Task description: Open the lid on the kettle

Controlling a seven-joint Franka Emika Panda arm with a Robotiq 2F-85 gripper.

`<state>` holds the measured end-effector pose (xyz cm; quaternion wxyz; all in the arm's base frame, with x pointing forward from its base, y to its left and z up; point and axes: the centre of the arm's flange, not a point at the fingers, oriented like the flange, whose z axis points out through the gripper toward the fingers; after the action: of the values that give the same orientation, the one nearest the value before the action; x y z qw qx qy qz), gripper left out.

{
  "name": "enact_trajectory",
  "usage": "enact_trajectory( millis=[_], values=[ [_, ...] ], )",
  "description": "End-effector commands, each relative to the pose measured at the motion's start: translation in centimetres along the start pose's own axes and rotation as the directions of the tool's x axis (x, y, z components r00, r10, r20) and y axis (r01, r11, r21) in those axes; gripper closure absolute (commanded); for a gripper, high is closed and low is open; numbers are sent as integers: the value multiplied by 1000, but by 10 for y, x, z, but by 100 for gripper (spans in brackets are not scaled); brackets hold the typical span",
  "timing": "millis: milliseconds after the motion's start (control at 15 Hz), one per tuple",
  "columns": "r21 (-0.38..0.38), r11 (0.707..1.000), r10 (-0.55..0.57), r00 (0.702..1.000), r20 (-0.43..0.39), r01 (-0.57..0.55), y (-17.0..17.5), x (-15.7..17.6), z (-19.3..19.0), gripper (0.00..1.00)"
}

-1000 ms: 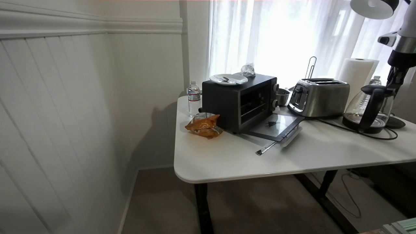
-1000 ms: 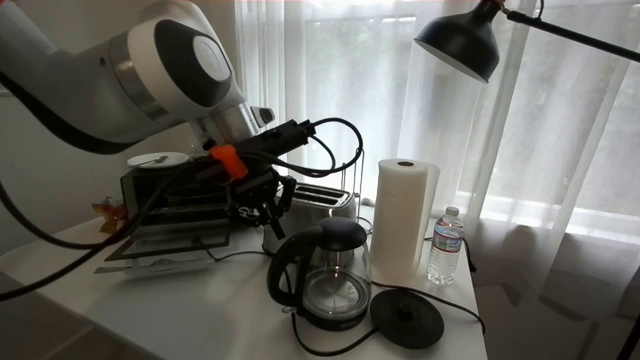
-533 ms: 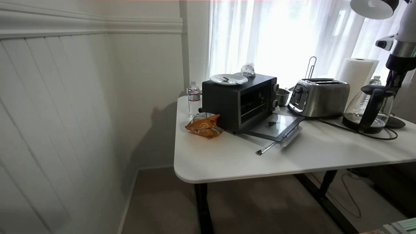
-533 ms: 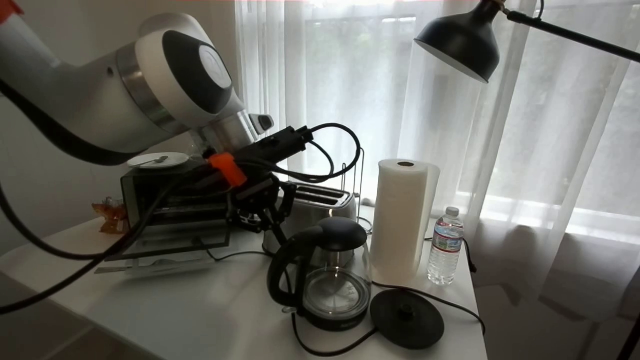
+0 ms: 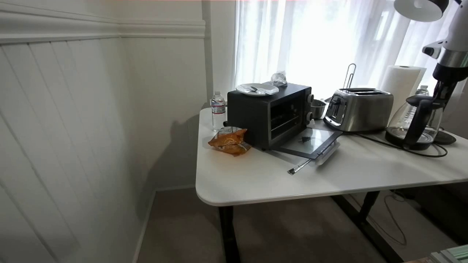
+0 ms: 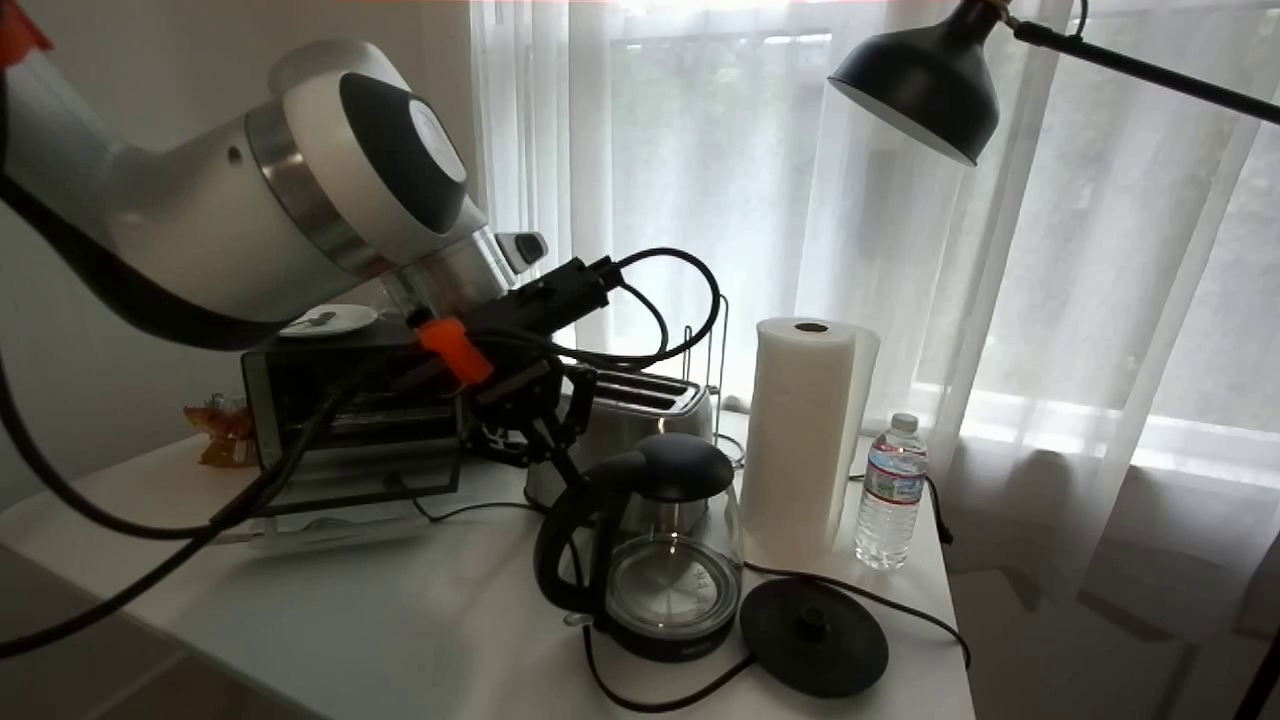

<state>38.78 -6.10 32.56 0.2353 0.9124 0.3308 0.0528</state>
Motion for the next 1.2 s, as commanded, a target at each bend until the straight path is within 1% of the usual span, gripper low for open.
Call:
enact_trajectory(
  millis=[0,1133],
  values=[
    [-37,999,18,1000,-12,-19,-10,-10,8,100],
    [-67,995,76,997,-27,-77,-13,-7,14,100]
  ],
)
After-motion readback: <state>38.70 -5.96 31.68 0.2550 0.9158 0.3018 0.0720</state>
